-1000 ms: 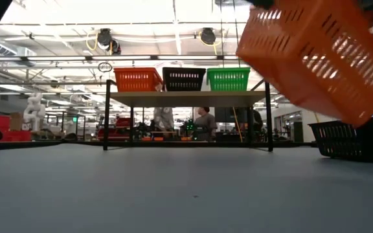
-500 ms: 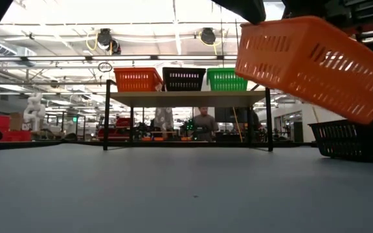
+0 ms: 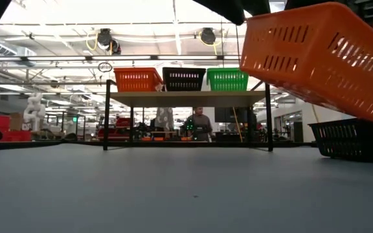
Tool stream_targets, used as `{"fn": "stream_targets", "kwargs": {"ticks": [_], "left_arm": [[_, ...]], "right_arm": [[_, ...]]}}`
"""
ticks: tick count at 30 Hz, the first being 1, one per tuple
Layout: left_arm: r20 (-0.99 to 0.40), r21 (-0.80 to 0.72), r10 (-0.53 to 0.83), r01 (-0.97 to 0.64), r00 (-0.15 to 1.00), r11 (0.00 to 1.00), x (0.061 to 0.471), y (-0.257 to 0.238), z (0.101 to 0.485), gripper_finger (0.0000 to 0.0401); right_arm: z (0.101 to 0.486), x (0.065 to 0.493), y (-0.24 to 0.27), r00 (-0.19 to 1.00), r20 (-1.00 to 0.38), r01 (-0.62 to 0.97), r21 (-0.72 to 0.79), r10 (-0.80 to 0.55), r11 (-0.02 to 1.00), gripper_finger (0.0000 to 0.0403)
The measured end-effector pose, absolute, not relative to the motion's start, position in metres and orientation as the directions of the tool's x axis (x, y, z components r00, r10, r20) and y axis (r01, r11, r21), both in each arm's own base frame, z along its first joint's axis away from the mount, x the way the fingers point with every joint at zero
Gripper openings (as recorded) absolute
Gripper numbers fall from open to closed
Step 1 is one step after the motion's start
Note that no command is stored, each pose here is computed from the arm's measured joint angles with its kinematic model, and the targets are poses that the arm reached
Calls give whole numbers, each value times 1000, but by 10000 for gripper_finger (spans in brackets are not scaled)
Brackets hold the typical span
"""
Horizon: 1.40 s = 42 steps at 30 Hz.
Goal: Stack baskets on shelf by color
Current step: Stack the orange bin on the other orange bins on the shelf
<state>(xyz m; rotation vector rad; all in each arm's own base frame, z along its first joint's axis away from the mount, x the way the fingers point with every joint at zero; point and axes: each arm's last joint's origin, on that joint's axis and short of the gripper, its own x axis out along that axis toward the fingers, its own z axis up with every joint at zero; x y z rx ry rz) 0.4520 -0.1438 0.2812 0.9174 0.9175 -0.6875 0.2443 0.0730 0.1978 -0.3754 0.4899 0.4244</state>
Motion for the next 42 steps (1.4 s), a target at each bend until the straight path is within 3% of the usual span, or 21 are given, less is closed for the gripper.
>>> {"fn": "stream_targets", "kwargs": {"ticks": [4,11,17,22,28,36,42], "left_arm": [[-889,366,-105,831,445,418,452,-139,281,175],[-883,383,-106,833,457,400,456,-132,281,133],[-891,398,-76,850,448,344,459,-131,273,89],[-879,405,-84,827,470,390,460,-132,277,78],[-870,416,-97,826,483,380,453,-146,282,95],[-891,400,-34,819,452,412,447,-154,276,149],[-885,460,48,857,462,230,446,-164,250,205]], "right_arm": [[197,244,73,796,-529,-489,-273,295,828,0],[194,242,72,771,-563,-566,-388,299,728,0],[191,240,72,750,-592,-574,-360,296,736,0],[195,239,72,763,-571,-566,-363,303,740,0],[200,243,66,795,-526,-505,-302,301,808,0],[196,241,69,835,-456,-438,-207,309,875,0],[180,234,69,844,-460,-427,-263,277,865,0]]}}
